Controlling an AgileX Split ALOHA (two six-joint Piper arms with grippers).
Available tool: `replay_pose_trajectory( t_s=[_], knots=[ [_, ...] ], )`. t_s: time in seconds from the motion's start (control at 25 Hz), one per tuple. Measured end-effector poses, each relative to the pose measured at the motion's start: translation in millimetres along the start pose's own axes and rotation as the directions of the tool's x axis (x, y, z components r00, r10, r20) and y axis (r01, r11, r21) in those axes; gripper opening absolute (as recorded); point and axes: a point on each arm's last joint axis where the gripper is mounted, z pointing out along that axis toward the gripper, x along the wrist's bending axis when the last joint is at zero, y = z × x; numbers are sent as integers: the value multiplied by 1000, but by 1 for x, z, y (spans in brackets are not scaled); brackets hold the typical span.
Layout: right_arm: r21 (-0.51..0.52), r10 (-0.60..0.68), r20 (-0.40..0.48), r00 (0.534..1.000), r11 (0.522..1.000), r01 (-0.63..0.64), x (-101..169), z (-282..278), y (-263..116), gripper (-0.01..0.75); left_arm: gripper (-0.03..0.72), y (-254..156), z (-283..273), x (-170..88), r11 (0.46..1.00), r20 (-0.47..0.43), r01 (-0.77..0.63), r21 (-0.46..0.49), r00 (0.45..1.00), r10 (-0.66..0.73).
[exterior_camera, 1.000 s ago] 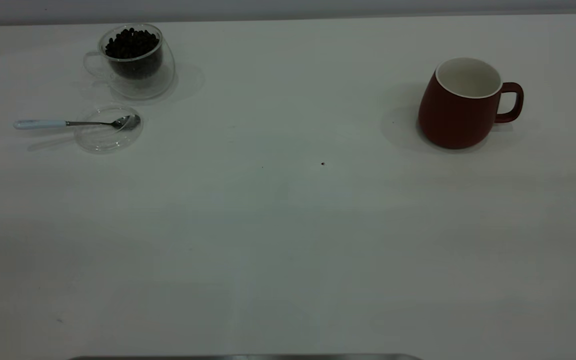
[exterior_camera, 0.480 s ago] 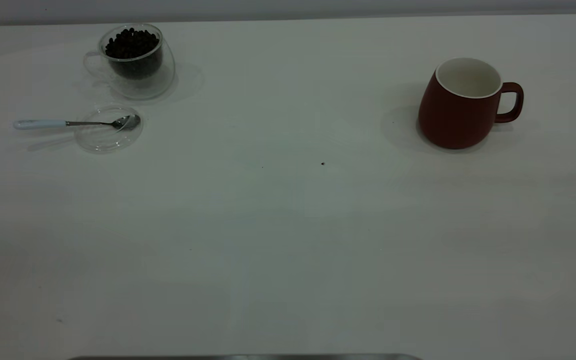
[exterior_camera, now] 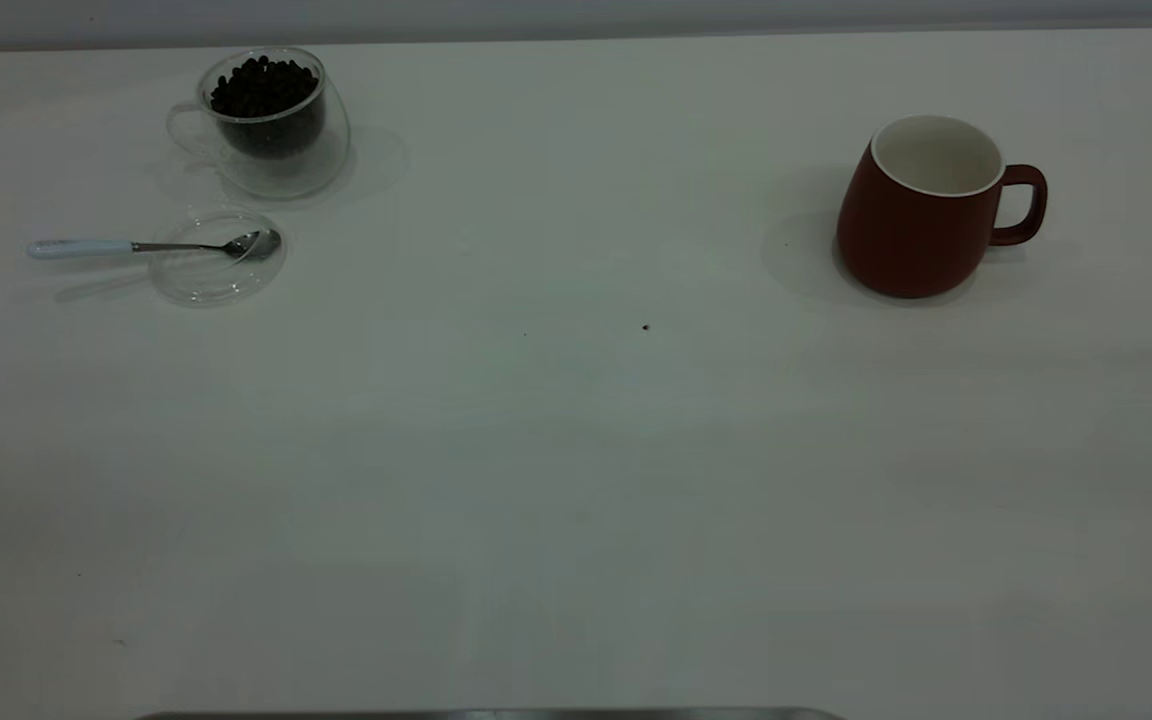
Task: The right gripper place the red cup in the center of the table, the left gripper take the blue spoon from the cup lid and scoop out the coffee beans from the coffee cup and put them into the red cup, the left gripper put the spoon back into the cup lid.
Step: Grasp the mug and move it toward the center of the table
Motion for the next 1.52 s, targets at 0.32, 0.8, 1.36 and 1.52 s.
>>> replay_pose_trajectory(
  t_s=[0.32,0.8,1.36,1.52],
  knots=[
    [181,-23,3,1000,983,22,-5,33,46,600,595,0,0,0,1000,0,0,0,1000,0],
    [571,-355,-91,930,747,341,-24,217,112,580,595,0,0,0,1000,0,0,0,1000,0],
    [762,-334,-506,796,261,593,45,439,71,503,595,0,0,0,1000,0,0,0,1000,0],
    [724,-339,-540,770,278,631,48,450,80,456,595,0,0,0,1000,0,0,0,1000,0]
  ],
)
